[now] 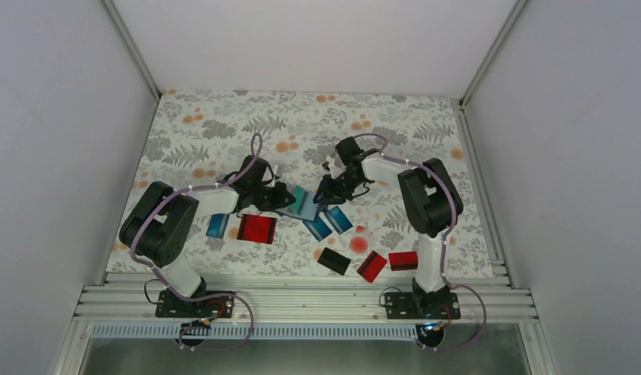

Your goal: Put the credit cards into the card holder

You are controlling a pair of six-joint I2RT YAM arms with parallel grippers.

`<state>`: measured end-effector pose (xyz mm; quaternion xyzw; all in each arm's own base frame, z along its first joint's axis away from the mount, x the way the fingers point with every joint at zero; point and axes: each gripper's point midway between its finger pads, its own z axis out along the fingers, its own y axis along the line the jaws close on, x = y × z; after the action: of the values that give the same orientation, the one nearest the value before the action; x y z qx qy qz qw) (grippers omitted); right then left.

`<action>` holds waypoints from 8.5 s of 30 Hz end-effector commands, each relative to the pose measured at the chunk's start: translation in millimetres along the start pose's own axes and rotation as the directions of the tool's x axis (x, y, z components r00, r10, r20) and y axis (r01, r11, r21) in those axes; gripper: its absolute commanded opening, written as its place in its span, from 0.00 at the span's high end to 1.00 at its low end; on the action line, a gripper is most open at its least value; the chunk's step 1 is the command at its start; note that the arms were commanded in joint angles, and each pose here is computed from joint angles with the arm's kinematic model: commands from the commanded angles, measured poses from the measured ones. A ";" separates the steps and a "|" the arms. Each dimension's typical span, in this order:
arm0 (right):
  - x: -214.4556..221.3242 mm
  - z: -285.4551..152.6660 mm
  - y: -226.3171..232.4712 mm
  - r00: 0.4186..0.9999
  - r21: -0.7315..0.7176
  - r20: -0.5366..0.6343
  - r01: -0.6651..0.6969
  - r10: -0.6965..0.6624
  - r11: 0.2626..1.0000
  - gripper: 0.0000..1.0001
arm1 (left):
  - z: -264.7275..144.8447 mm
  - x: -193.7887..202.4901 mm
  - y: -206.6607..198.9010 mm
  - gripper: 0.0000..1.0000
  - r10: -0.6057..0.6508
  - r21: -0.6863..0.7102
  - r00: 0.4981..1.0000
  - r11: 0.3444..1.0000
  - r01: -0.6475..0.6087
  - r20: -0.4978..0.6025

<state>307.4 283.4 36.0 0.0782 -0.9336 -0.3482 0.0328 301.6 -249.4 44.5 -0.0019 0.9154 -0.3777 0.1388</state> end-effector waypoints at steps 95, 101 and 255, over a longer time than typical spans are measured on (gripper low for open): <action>0.0 59.0 -36.6 0.995 0.166 -0.091 -0.035 0.051 0.985 0.96 | 12.1 10.4 -13.6 0.36 0.231 -0.126 0.949 0.957 -0.261 -0.213; -31.4 54.5 -26.4 0.999 0.144 -0.050 0.001 0.007 0.990 0.96 | 10.1 -1.2 -14.6 0.31 0.179 -0.154 0.962 0.965 -0.213 -0.206; -38.5 18.9 20.4 0.998 0.021 0.000 0.055 -0.055 0.998 0.51 | -1.5 -6.4 19.5 0.84 0.103 -0.336 0.974 0.927 -0.168 -0.201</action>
<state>331.3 321.0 39.8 0.1033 -0.9304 -0.3504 0.0304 304.1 -226.4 31.3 0.0619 0.9787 -0.1831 0.0692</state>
